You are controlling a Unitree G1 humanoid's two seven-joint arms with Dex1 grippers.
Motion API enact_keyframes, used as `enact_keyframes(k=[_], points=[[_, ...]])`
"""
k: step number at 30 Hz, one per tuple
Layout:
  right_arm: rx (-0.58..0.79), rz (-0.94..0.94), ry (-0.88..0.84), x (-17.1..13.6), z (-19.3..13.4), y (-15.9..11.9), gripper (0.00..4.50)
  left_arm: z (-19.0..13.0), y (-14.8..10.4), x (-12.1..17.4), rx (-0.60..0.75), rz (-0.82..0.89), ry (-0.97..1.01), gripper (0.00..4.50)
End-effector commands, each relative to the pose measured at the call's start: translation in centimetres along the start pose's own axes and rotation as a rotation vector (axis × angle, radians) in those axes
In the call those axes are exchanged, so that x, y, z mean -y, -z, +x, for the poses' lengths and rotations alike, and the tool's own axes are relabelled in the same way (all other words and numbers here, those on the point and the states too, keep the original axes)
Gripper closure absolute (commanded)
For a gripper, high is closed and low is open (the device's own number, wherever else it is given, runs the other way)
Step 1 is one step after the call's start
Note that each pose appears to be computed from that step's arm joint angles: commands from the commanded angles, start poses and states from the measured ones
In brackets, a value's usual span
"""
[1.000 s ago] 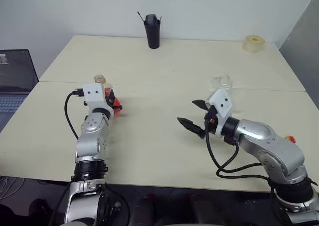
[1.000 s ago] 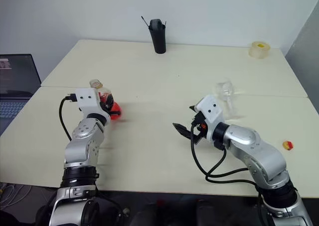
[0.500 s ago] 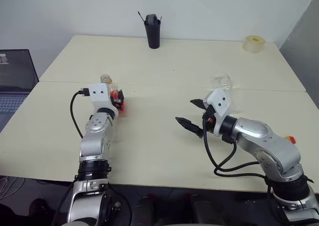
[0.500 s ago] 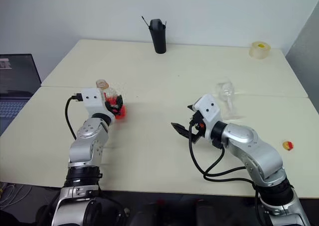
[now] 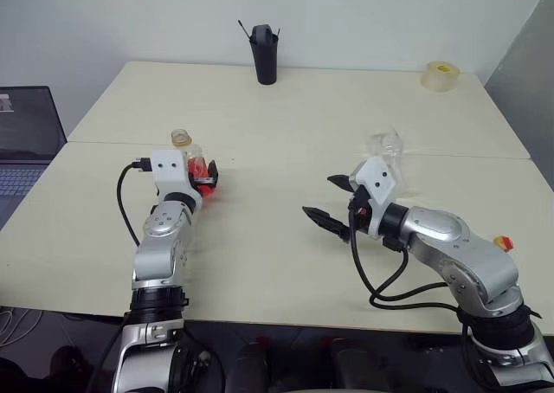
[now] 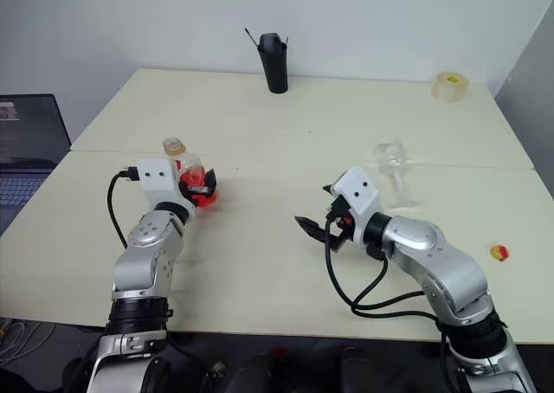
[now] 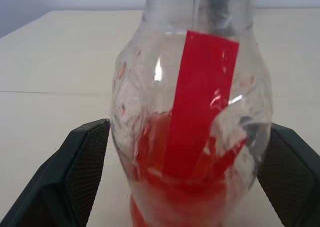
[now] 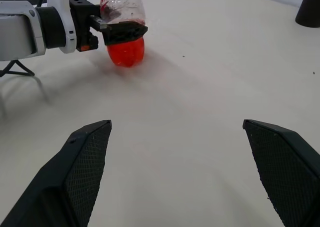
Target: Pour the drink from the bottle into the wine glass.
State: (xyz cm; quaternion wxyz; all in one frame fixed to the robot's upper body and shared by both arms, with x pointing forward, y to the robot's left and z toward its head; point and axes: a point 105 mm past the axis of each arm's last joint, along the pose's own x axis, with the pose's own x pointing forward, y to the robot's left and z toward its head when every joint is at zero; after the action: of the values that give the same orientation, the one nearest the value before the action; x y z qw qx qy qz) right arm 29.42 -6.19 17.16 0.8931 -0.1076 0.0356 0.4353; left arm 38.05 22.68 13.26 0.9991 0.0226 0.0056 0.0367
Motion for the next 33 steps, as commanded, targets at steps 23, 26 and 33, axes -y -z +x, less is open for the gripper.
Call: enact_keyframes(k=[23,26,33], points=[[0.023,0.001,-0.036,0.0,-0.8,-0.4,0.00,-6.7,2.2,4.3,-0.022,0.098,0.572,0.02],[0.007,-0.005,-0.022,0.7,-1.6,-0.1,0.00,-6.6,2.1,4.0,-0.023,0.094,0.563,0.02],[-0.029,-0.002,0.016,1.7,-2.9,0.7,0.00,-7.2,2.2,6.3,-0.026,0.085,0.703,0.02]])
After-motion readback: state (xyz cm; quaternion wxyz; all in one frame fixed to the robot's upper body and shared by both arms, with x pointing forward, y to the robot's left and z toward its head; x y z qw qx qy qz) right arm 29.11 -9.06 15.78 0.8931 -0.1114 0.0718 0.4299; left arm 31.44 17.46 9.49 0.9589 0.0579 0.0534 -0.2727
